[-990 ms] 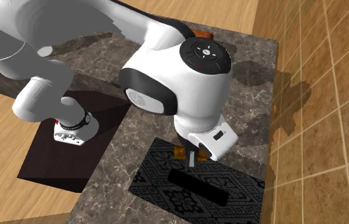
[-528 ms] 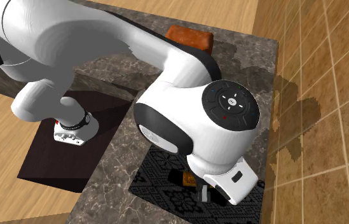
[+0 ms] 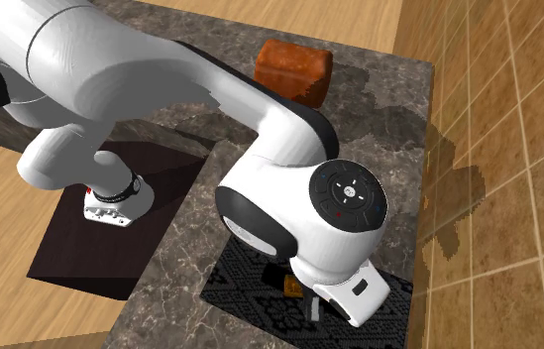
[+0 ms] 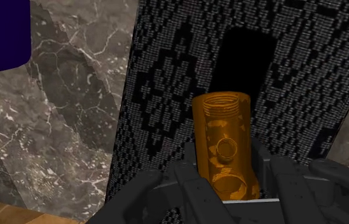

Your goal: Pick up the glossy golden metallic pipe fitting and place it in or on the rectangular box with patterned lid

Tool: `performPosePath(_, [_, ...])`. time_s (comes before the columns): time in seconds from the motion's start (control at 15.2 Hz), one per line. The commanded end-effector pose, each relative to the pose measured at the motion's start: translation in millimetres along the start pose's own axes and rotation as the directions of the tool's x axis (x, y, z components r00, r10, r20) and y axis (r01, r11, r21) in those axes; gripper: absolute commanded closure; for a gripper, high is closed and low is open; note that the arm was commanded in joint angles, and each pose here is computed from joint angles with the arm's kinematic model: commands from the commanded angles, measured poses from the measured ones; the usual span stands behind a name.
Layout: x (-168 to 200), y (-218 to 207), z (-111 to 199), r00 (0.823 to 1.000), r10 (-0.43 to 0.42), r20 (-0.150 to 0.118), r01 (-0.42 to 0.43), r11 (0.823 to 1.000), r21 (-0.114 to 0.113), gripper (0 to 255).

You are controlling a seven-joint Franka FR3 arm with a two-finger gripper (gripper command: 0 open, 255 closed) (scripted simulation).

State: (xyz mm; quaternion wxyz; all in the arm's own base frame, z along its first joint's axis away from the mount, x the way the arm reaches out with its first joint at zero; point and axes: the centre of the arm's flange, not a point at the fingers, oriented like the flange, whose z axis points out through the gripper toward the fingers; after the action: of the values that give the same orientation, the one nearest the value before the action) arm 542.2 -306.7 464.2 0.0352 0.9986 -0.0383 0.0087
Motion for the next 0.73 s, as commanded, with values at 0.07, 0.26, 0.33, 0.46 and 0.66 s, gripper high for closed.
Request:
performPosePath(0.07, [-0.3, -2.7, 14.9, 1.0, 0.0, -0.001, 0.0, 1.0, 0.0, 255])
performPosePath(0.26, [-0.3, -2.7, 14.9, 1.0, 0.0, -0.001, 0.0, 1.0, 0.0, 255])
performPosePath(0.33, [-0.3, -2.7, 14.9, 1.0, 0.0, -0.001, 0.0, 1.0, 0.0, 255])
performPosePath(0.46, [-0.3, -2.7, 14.9, 1.0, 0.0, -0.001, 0.0, 1.0, 0.0, 255])
performPosePath(0.66, [-0.3, -2.7, 14.9, 1.0, 0.0, -0.001, 0.0, 1.0, 0.0, 0])
